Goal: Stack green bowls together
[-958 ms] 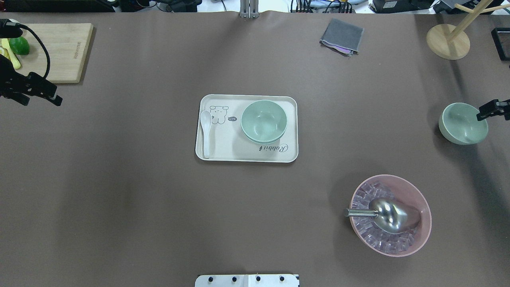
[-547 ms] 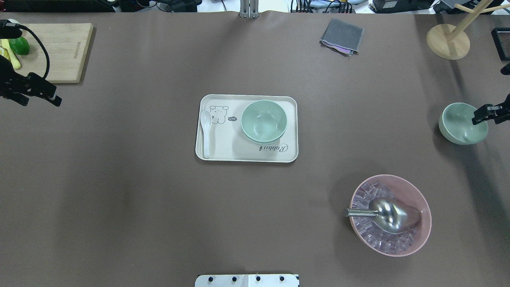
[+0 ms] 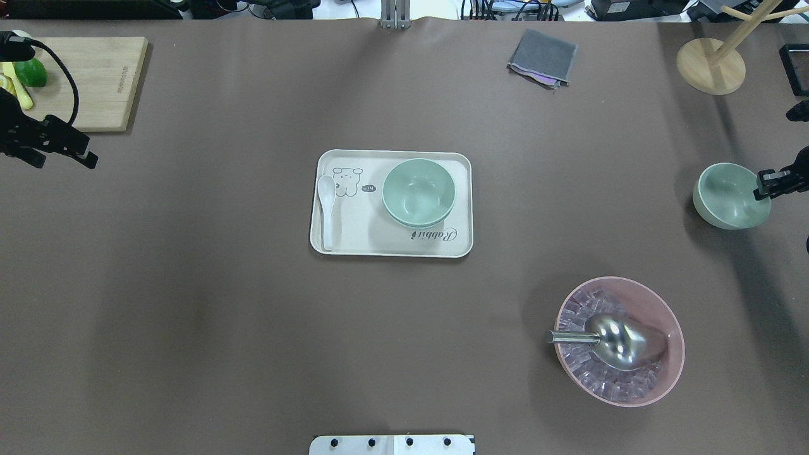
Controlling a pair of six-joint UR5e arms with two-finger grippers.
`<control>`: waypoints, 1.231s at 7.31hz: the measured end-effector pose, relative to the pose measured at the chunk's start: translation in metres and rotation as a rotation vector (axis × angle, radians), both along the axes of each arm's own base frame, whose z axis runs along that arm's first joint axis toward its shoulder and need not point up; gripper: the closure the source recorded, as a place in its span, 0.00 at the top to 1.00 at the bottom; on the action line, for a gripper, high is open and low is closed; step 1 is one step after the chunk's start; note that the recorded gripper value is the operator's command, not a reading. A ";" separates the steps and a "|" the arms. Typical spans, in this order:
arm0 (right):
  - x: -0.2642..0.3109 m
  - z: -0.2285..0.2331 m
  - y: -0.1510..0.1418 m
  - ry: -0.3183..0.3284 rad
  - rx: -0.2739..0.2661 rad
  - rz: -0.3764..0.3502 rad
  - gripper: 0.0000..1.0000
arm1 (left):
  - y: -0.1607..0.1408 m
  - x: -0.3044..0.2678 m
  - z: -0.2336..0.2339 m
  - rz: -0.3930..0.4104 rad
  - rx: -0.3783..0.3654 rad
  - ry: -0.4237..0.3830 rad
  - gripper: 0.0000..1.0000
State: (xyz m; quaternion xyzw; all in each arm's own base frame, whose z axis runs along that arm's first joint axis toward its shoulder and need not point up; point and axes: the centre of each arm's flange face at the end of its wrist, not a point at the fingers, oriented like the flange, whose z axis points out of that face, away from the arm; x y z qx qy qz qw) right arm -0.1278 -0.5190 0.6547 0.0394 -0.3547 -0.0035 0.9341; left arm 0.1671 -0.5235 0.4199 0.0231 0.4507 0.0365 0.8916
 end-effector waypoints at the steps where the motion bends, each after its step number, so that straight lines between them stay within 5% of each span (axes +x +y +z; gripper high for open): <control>1: 0.000 -0.002 0.000 -0.002 0.003 -0.002 0.00 | -0.003 -0.005 0.001 -0.002 0.008 -0.002 0.98; 5: -0.014 -0.043 -0.030 -0.037 0.026 0.000 0.00 | -0.029 -0.119 0.031 0.054 0.077 -0.093 0.98; 9: -0.039 -0.160 -0.087 -0.065 -0.041 0.035 0.00 | -0.025 -0.240 0.117 0.115 0.165 -0.119 0.98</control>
